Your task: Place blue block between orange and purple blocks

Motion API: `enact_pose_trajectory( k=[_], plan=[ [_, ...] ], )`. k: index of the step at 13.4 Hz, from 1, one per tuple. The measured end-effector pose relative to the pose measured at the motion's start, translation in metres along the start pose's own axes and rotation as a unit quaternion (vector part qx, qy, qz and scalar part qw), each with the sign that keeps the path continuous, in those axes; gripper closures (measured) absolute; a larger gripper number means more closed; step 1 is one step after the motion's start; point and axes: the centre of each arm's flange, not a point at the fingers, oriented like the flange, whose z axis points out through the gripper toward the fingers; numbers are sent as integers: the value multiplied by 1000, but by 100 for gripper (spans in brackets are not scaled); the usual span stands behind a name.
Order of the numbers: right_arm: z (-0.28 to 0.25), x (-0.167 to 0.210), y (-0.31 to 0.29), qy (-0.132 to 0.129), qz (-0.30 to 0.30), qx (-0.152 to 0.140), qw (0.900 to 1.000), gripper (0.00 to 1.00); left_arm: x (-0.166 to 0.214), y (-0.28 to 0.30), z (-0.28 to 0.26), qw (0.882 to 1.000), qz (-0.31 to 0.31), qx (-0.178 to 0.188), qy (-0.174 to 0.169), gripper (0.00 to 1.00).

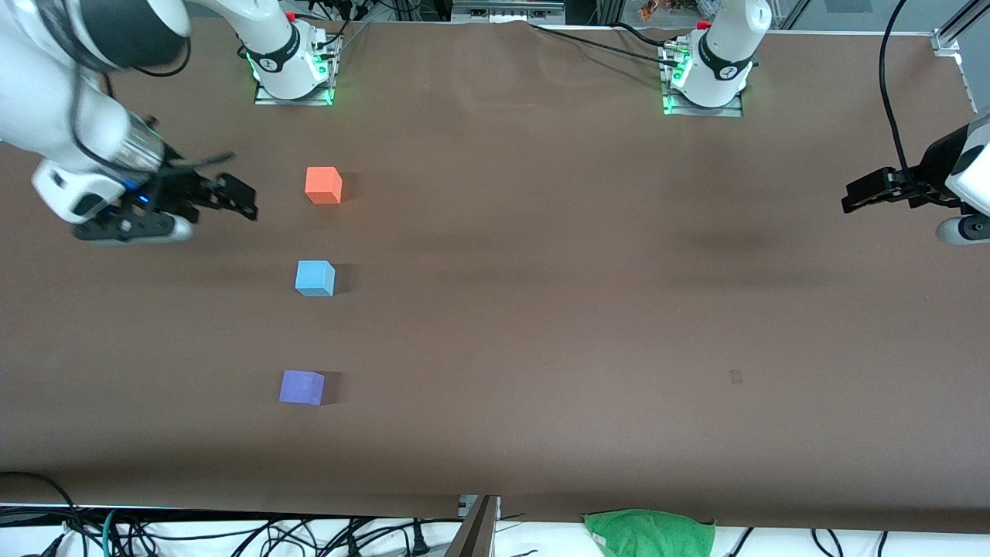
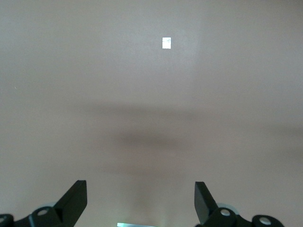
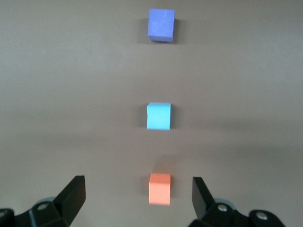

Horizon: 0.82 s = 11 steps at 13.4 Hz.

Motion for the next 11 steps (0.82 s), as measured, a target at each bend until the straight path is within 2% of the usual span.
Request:
enact_pose_trajectory(
  k=[2,5,8,11],
  plan=[
    [-18,-2,6,3,-4,-1,1000,0,0,0,0,1000,0,0,0,0],
    [-22,-3,55,-22,0,-1,1000,0,0,0,0,1000,0,0,0,0],
    [-33,-9,74,-25,-18,-29,999,0,0,0,0,1000,0,0,0,0],
    [-37,-18,65,-27,-30,-39,998,0,0,0,0,1000,0,0,0,0]
  ],
)
